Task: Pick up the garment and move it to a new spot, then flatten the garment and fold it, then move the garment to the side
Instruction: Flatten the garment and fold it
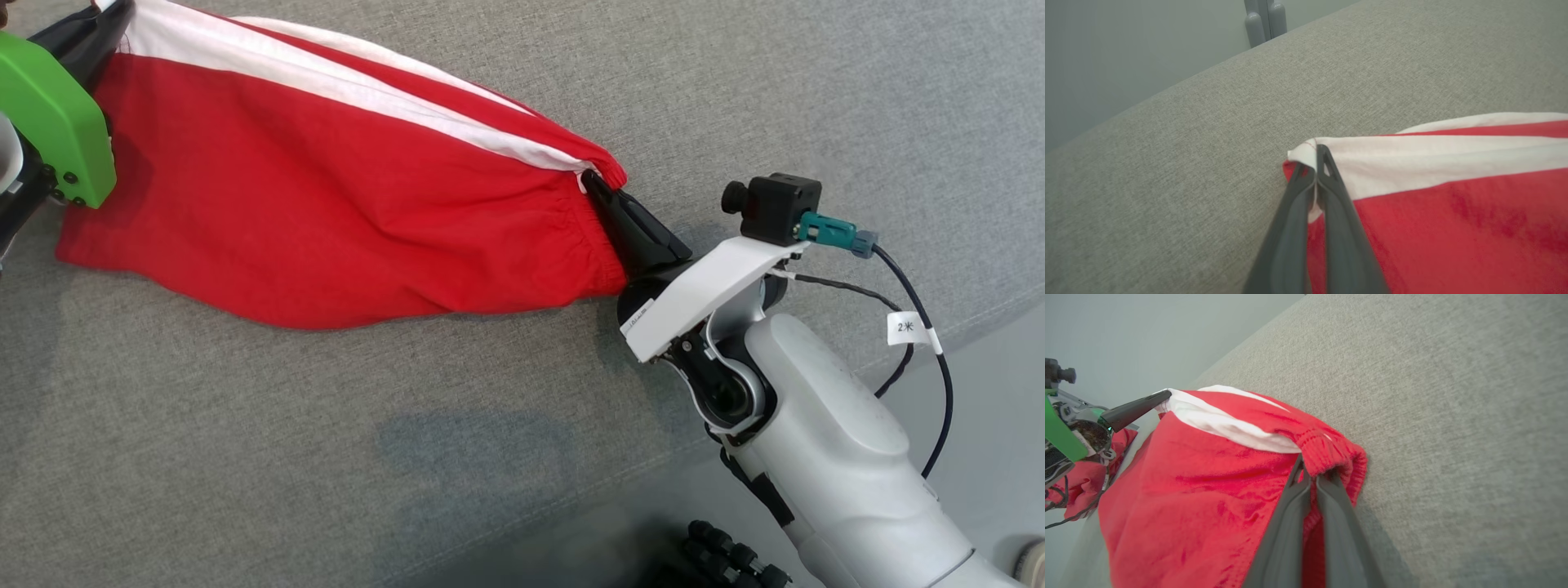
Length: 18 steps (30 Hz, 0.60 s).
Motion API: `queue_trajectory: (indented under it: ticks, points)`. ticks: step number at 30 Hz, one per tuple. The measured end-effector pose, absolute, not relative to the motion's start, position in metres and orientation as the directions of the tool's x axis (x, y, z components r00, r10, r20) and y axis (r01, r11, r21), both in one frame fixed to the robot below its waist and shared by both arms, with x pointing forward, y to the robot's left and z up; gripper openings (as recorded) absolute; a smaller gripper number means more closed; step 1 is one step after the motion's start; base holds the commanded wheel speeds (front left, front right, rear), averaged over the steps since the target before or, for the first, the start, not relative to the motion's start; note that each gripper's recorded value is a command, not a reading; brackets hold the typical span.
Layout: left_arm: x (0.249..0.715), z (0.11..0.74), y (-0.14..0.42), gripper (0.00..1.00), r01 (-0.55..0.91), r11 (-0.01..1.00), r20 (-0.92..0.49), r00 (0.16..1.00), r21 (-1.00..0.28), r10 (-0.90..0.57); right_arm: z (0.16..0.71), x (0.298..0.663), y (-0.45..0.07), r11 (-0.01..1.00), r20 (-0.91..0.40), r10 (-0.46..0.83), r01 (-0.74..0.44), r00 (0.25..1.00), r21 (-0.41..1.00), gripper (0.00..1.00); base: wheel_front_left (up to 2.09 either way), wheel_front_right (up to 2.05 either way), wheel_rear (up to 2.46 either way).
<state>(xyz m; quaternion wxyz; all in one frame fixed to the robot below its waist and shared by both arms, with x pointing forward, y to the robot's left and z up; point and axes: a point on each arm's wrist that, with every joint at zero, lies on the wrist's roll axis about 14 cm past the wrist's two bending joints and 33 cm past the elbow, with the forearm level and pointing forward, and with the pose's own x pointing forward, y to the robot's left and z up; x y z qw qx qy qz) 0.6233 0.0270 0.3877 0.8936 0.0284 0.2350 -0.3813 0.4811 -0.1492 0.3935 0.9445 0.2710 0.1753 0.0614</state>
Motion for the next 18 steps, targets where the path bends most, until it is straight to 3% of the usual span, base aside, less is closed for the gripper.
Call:
queue_trajectory:
  ticks: [1, 2, 3, 4, 5, 6, 7, 8, 18]
  points:
    - [0.624, 0.388, 0.028, 0.00, 0.694, 0.709, -0.444, 0.599, -0.129, -0.667, 0.394, 0.482, -0.149, 0.847, -0.295, 0.214, -0.026, 0.931, 0.532, 0.42, 0.00, 0.00, 0.00]
    - [0.624, 0.388, 0.029, 0.00, 0.693, 0.710, -0.446, 0.599, -0.128, -0.665, 0.395, 0.483, -0.148, 0.847, -0.292, 0.216, -0.030, 0.931, 0.532, 0.42, 0.00, 0.00, 0.00]
    - [0.624, 0.389, 0.030, 0.17, 0.690, 0.712, -0.447, 0.601, -0.129, -0.663, 0.394, 0.483, -0.147, 0.846, -0.293, 0.221, -0.033, 0.930, 0.533, 0.87, 0.00, 0.00, 0.00]
    - [0.624, 0.390, 0.031, 0.35, 0.689, 0.714, -0.452, 0.600, -0.128, -0.660, 0.395, 0.483, -0.145, 0.843, -0.291, 0.225, -0.036, 0.930, 0.536, 1.00, 0.00, 0.00, 0.00]
    - [0.623, 0.390, 0.032, 0.48, 0.687, 0.715, -0.459, 0.598, -0.128, -0.657, 0.396, 0.482, -0.144, 0.842, -0.289, 0.229, -0.040, 0.929, 0.538, 1.00, 0.00, 0.00, 0.00]
    - [0.622, 0.390, 0.033, 0.84, 0.686, 0.716, -0.464, 0.597, -0.130, -0.655, 0.397, 0.482, -0.143, 0.840, -0.288, 0.235, -0.045, 0.928, 0.540, 1.00, 0.00, 0.00, 0.00]
    - [0.621, 0.391, 0.034, 0.84, 0.686, 0.716, -0.466, 0.595, -0.129, -0.655, 0.398, 0.482, -0.140, 0.839, -0.284, 0.242, -0.053, 0.928, 0.541, 1.00, 0.00, 0.00, 0.00]
    - [0.621, 0.393, 0.034, 1.00, 0.687, 0.716, -0.465, 0.596, -0.126, -0.654, 0.400, 0.482, -0.139, 0.837, -0.279, 0.248, -0.060, 0.928, 0.544, 1.00, 0.00, 0.00, 0.00]
    - [0.617, 0.409, 0.042, 1.00, 0.677, 0.727, -0.474, 0.606, -0.112, -0.638, 0.404, 0.470, -0.156, 0.863, -0.299, 0.228, -0.050, 0.926, 0.502, 1.00, 0.00, 0.00, 0.00]
